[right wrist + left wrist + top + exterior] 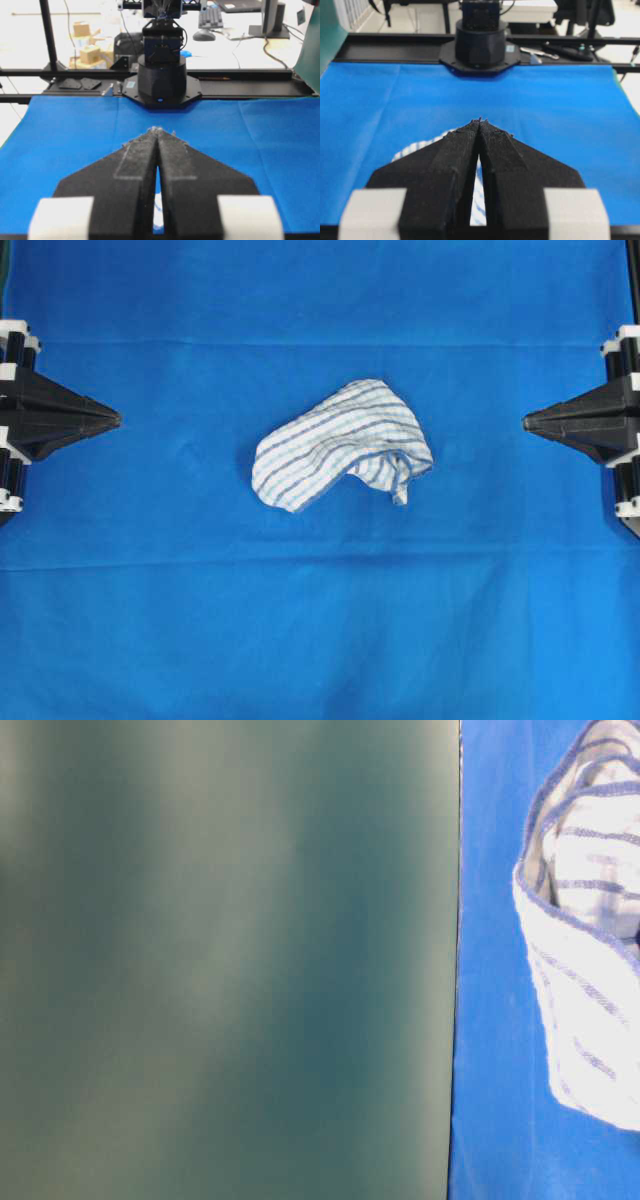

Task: Hand over the towel.
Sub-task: 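Open the left gripper and start moving toward the striped towel, then reach the left gripper to the towel's left edge and close on it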

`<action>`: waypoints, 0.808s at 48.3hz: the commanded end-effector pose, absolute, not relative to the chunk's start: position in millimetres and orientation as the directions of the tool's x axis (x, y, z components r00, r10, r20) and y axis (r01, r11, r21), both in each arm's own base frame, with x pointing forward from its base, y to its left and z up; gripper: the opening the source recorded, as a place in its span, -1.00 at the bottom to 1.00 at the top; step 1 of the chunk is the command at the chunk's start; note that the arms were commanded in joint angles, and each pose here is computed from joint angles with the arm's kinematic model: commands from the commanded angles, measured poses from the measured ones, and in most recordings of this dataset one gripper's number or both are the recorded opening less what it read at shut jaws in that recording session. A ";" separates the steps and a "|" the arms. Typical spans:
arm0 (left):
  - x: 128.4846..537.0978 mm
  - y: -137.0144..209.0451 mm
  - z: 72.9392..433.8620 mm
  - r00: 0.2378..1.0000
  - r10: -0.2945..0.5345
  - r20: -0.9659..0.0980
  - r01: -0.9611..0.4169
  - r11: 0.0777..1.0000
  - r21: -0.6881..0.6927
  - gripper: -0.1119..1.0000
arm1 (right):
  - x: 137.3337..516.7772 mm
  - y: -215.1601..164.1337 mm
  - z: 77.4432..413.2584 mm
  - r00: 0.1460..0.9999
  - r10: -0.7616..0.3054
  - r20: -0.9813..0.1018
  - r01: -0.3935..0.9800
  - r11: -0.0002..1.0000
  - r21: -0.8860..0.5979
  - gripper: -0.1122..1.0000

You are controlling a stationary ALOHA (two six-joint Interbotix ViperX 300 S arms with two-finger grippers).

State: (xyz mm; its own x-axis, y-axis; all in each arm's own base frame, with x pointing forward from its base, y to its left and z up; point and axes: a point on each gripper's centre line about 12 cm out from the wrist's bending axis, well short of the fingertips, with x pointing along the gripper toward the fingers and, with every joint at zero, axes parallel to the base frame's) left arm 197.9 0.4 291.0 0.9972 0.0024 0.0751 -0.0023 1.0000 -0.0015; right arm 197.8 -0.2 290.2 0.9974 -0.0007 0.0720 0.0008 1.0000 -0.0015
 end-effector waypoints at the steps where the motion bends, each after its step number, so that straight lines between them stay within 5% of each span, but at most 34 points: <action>1: 199.9 0.4 298.9 0.995 0.005 0.096 -0.002 1.000 -0.027 -0.80 | 200.6 -0.2 301.4 0.995 -0.001 0.100 0.001 1.000 -0.005 -0.80; 16: 205.9 6.9 302.7 0.993 0.036 0.110 -0.033 0.999 -0.033 -0.80 | 200.5 -0.2 300.7 0.997 -0.001 0.080 0.001 1.000 -0.001 -0.80; 30: 244.3 18.5 289.5 0.997 0.080 -0.006 -0.080 0.996 -0.035 -0.76 | 201.2 -0.5 300.0 0.997 -0.002 0.072 0.002 1.000 -0.001 -0.80; 33: 255.4 20.5 285.9 0.996 0.084 -0.035 -0.085 0.996 -0.034 -0.59 | 201.5 -0.2 299.6 0.998 -0.001 0.071 0.001 1.000 -0.001 -0.80; 39: 278.8 31.1 268.4 0.985 0.115 -0.129 -0.122 0.992 -0.045 0.08 | 201.7 -0.2 299.3 0.998 -0.001 0.069 0.001 1.000 -0.001 -0.80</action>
